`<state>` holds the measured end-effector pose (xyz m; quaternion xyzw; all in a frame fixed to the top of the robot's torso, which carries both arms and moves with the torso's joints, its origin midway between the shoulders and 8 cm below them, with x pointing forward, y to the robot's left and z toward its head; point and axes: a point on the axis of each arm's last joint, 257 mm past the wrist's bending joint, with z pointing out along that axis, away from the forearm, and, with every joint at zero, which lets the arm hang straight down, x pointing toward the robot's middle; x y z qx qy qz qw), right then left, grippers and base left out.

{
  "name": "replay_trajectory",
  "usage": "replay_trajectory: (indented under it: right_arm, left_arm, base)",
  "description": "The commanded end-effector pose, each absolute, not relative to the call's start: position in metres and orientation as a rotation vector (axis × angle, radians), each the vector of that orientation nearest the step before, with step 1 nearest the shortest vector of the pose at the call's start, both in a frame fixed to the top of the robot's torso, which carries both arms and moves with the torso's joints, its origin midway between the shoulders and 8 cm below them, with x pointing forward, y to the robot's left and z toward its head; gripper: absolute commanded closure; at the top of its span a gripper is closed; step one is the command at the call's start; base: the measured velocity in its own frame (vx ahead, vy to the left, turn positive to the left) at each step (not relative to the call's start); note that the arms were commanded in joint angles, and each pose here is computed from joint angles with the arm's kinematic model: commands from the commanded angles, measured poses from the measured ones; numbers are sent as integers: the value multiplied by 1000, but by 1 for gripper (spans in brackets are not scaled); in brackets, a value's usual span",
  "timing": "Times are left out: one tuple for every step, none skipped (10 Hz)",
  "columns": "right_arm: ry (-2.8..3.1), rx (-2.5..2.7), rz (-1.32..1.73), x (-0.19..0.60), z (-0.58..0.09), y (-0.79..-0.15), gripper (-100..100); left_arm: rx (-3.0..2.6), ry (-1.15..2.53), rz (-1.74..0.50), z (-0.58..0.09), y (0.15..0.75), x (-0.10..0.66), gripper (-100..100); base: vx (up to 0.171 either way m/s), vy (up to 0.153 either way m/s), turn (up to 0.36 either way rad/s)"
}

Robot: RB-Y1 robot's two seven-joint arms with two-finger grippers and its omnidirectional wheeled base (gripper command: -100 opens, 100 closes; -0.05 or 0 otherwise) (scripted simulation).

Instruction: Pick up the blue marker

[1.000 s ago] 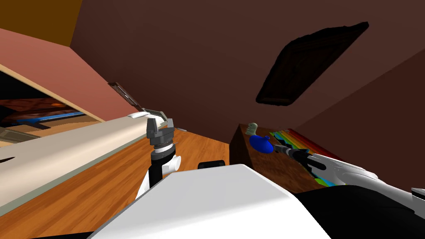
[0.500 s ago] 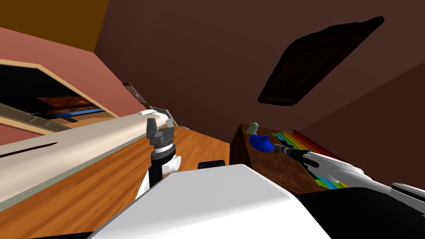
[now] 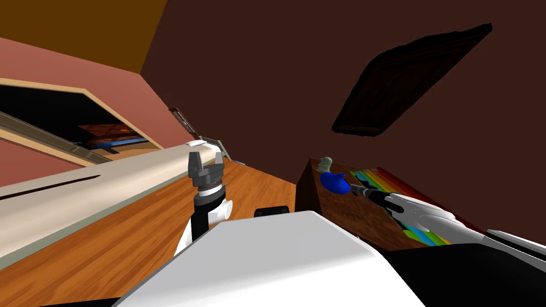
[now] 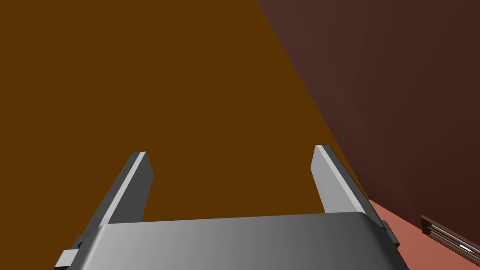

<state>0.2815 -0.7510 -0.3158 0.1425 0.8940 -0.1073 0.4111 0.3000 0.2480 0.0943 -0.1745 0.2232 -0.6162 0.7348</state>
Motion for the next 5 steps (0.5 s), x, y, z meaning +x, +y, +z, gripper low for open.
replay_trajectory:
  right_arm:
    - [2250,359,-270,281,-316,-751,100]
    - [2249,360,-272,281,-315,-752,100]
    - [2249,360,-271,281,-315,-751,100]
    - [2249,360,-271,281,-315,-751,100]
    - [2249,360,-271,281,-316,-751,0]
  left_arm:
    - [-384,490,-1354,94,248,300,0]
    - [-384,490,-1354,94,248,300,0]
    - [-384,490,-1354,94,248,300,0]
    - [-384,490,-1354,94,248,300,0]
    - [-384,490,-1354,94,248,300,0]
  base:
    - [0,0,0]
    - [0,0,0]
    - [0,0,0]
    - [0,0,0]
    - [0,0,0]
